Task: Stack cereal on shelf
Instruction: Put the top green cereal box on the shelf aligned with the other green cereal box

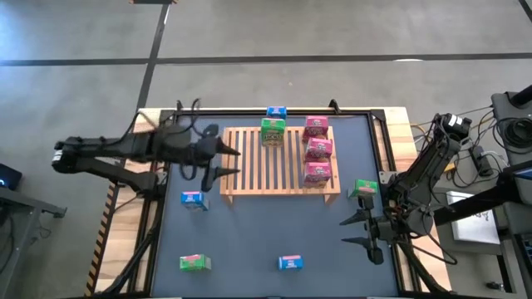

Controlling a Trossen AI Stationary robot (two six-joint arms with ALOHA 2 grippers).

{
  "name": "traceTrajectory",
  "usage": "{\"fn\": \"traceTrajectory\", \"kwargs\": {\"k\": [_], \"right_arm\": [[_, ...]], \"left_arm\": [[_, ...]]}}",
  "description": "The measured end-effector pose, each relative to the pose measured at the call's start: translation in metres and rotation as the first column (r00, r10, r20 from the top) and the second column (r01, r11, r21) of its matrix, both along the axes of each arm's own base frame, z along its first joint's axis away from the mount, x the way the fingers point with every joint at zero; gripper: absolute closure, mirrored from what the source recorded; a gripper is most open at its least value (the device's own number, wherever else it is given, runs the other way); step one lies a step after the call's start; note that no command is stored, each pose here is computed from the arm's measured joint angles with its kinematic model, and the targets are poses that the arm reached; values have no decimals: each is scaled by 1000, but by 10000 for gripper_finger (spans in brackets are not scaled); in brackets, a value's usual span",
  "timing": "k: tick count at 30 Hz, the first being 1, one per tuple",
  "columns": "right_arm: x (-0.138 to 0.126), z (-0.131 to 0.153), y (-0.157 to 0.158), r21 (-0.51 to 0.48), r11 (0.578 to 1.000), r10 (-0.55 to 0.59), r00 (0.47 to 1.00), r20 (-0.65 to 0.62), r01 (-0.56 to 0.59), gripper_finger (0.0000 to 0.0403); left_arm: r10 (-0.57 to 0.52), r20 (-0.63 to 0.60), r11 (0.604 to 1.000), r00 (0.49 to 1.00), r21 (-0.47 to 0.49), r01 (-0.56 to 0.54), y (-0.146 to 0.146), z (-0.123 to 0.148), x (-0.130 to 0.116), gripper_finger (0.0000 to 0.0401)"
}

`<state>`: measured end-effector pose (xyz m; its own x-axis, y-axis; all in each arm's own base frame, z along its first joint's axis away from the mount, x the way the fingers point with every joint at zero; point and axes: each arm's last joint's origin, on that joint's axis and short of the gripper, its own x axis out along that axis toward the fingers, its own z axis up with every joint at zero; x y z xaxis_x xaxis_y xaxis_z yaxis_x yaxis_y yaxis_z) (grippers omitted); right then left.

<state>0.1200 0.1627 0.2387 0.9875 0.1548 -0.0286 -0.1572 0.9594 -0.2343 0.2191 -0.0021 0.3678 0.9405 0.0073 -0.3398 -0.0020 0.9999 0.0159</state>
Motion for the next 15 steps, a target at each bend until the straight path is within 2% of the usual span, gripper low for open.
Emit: {"fn": "traceTrajectory", "kwargs": {"k": [3, 6, 9, 11, 15], "right_arm": [[0, 2, 0, 3, 1000, 0, 1000, 5, 0, 209], [1, 9, 2, 22, 1000, -10, 1000, 13, 10, 209], [3, 20, 2, 41, 994, -100, 995, 17, 99, 209], [4, 29, 3, 16, 986, -167, 986, -11, 167, 209], [5, 51, 2, -19, 973, -232, 962, -144, 232, 209]], "left_arm": [[-37, 112, 999, 993, -6, 38, -8, -15, -8, 178], [-26, 191, 1000, 981, -1, 27, -12, -28, -15, 178], [6, 198, 1000, 980, 7, -7, -14, -44, -17, 178], [23, 194, 1000, 981, 10, -26, -14, -53, -18, 178], [46, 204, 999, 978, -3, -47, -14, -70, -16, 178]]}}
